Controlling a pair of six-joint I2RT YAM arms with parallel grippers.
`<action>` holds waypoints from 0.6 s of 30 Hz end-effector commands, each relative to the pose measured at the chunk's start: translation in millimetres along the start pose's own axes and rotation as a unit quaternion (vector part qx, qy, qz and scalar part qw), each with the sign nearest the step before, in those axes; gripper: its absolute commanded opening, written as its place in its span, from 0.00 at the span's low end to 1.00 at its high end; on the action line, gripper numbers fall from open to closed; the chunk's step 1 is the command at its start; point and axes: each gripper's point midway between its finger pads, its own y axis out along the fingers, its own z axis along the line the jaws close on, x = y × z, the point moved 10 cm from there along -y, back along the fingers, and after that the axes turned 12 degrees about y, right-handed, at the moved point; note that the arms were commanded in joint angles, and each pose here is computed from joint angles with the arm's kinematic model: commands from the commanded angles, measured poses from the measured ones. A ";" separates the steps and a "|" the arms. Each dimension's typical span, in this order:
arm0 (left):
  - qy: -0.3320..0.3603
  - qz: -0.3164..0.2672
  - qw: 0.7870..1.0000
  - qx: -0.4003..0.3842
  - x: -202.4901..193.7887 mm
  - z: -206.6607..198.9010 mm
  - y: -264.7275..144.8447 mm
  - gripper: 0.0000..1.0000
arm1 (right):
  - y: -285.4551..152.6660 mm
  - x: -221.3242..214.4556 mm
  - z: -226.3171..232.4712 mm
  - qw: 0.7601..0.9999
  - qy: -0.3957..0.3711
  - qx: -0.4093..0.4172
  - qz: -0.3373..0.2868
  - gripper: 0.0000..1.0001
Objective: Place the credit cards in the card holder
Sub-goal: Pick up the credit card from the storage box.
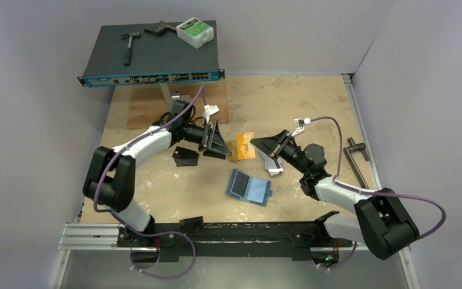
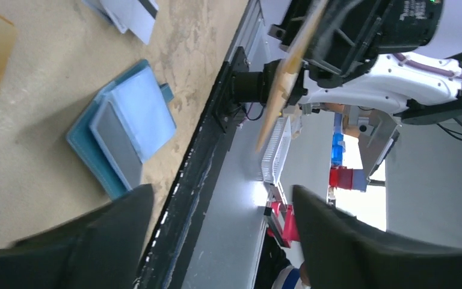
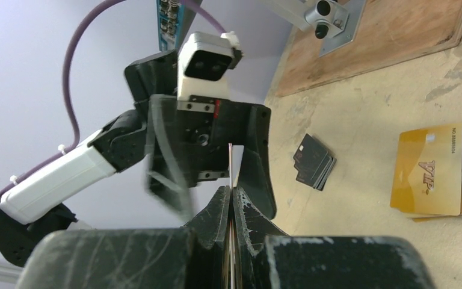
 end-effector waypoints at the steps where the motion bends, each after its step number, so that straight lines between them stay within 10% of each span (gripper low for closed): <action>1: 0.106 -0.050 0.993 -0.032 7.0 -33.4 -11.7 1.00 | -2.1 -0.5 8.3 1.000 -0.004 0.028 -0.001 0.00; 18: 0.094 -0.163 0.974 -0.123 11.0 -13.6 10.1 0.99 | 22.3 -10.0 10.1 0.997 0.023 0.066 0.034 0.00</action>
